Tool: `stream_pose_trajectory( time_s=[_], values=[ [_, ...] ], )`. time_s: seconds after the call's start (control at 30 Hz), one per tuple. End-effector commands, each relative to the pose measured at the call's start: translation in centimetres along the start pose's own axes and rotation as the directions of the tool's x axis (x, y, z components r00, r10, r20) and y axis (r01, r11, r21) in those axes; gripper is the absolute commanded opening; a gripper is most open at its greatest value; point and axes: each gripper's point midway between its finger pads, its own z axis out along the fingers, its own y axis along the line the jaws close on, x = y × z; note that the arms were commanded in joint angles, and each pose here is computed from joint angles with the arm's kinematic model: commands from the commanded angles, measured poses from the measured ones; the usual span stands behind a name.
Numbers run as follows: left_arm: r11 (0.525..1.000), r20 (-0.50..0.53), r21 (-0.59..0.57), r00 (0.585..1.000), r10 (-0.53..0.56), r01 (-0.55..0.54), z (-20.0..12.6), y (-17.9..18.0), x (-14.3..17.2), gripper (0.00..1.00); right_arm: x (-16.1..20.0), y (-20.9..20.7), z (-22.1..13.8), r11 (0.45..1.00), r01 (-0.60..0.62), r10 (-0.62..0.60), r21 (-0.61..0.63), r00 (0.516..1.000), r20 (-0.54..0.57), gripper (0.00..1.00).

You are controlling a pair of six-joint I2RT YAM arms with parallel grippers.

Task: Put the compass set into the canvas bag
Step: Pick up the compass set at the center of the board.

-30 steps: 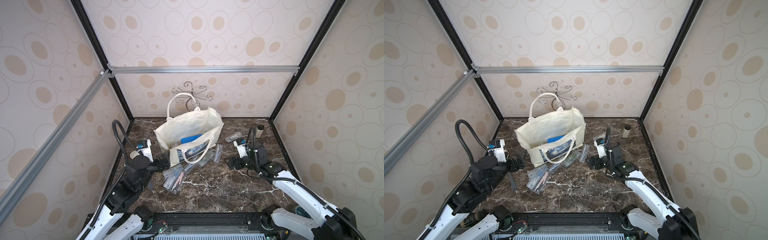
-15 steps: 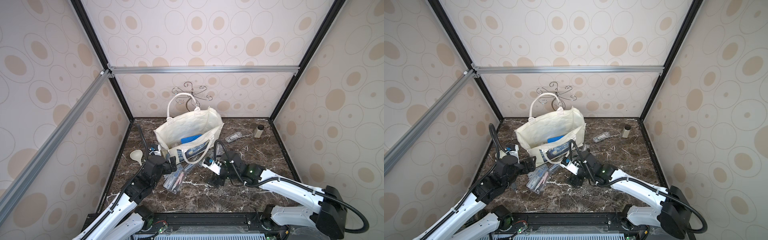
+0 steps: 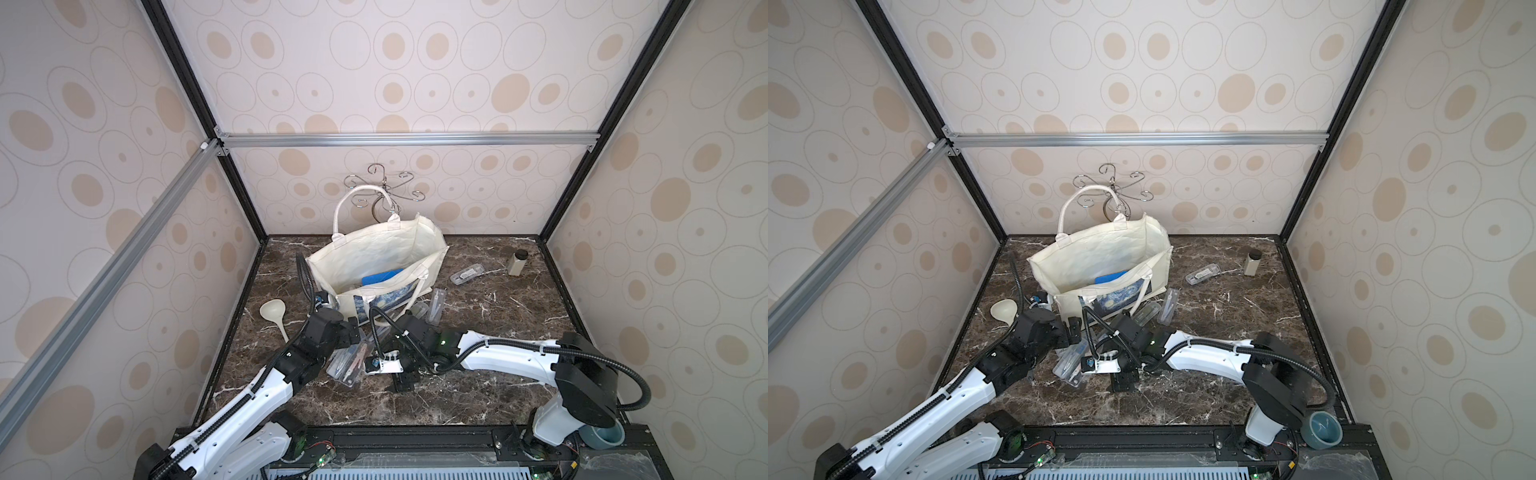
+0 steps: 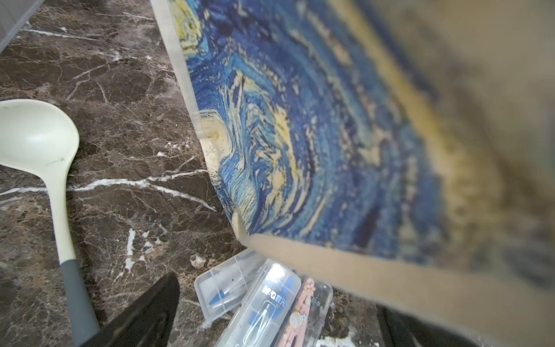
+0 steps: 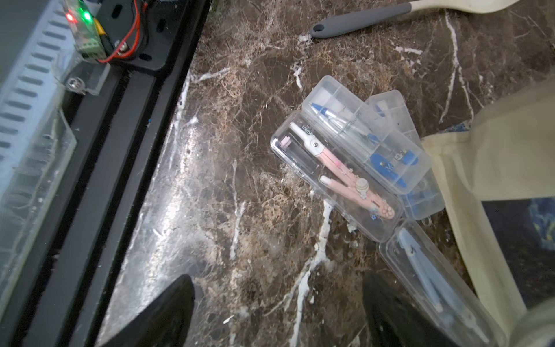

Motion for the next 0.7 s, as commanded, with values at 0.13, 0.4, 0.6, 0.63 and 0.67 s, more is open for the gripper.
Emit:
stream_pose_trajectory(
  time_s=[0.13, 0.4, 0.6, 0.63, 0.67],
  values=[
    [0.998, 0.074, 0.041, 0.996, -0.04, 0.037, 0.8, 0.0, -2.9, 1.0, -0.4, -0.9, 3.2, 0.986, 0.155, -0.156, -0.054, 0.988, -0.015, 0.9],
    [0.993, 0.118, 0.121, 0.993, -0.023, 0.008, 0.6, -1.0, -4.1, 1.0, -0.3, -2.5, 7.2, 0.97, 0.221, -0.226, -0.097, 0.973, -0.037, 0.88],
    [0.995, 0.107, 0.103, 0.994, -0.02, 0.009, 1.0, -0.7, -4.0, 1.0, -0.1, -2.5, 8.6, 0.959, 0.227, -0.241, -0.172, 0.968, -0.064, 0.87],
    [0.994, 0.108, 0.106, 0.994, -0.02, 0.008, 0.9, -0.7, -4.0, 1.0, 0.0, -2.4, 8.6, 0.957, 0.223, -0.24, -0.188, 0.968, -0.071, 0.87],
    [0.994, 0.11, 0.109, 0.994, -0.021, 0.009, 0.9, -0.7, -4.1, 1.0, 0.2, -2.2, 8.7, 0.952, 0.221, -0.243, -0.21, 0.967, -0.082, 0.86]
  ],
)
